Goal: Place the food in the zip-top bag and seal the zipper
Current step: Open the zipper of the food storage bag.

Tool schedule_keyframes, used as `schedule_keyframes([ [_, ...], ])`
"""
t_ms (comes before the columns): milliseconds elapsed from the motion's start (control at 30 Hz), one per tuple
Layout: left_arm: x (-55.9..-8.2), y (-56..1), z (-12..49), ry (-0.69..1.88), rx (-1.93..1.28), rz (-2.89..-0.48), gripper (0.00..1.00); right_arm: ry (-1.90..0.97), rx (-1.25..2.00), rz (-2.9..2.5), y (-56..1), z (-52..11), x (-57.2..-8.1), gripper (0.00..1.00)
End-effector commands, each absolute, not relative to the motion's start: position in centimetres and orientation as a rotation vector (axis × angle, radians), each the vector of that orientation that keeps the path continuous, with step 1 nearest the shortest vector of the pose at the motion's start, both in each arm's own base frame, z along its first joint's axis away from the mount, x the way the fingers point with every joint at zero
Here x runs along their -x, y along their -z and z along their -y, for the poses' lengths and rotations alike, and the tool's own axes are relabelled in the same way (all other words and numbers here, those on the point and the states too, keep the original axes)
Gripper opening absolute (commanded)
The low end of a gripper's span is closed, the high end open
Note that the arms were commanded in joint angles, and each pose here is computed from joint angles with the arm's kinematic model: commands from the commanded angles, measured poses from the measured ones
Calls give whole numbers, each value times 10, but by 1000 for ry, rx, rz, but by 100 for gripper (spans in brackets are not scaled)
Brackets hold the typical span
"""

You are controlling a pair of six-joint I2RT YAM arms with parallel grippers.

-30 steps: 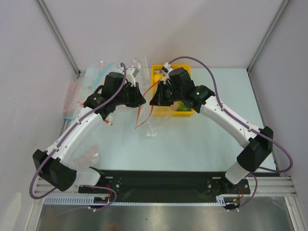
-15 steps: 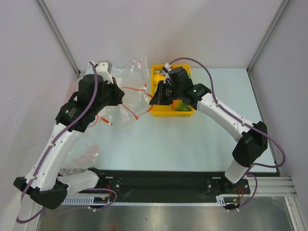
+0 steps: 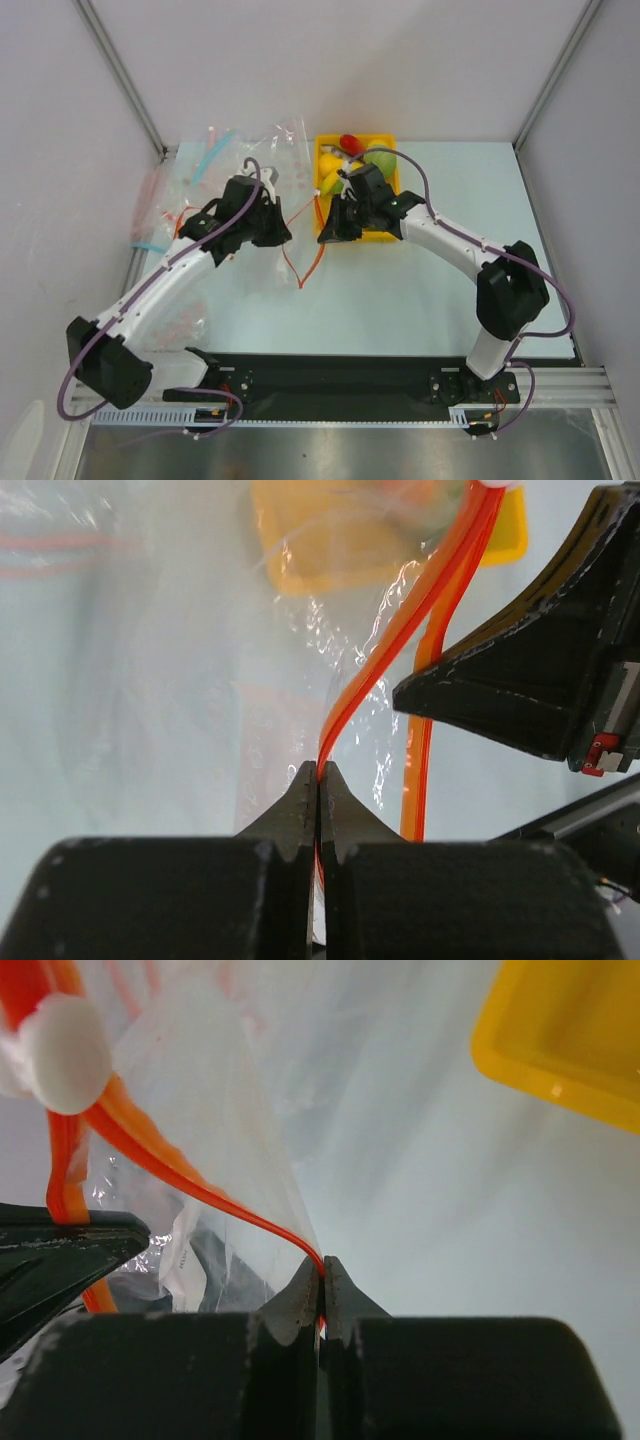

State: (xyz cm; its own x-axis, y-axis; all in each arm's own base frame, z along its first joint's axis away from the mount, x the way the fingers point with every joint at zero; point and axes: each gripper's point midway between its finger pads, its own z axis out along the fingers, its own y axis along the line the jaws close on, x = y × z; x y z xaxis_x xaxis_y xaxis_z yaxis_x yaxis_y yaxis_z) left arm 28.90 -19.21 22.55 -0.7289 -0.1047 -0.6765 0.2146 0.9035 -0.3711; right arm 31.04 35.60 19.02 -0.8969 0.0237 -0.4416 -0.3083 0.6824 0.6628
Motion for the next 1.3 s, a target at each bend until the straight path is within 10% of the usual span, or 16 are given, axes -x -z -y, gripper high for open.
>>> schedule_keyframes([
  [0,-294,-227,222,715,-96,-2291,0,-999,217,-2450,-183,-338,-317,4],
  [433,-307,-217,273,877,-185,-2324,0,-796,74,-2501,-147,-275,-316,21],
  [633,-308,-236,284,926,-205,-2288,0,-929,118,-2409,-167,-297,-322,62],
  [1267,-332,-250,225,655,-43,-2309,0,-670,-298,-2657,-89,-227,-326,64],
])
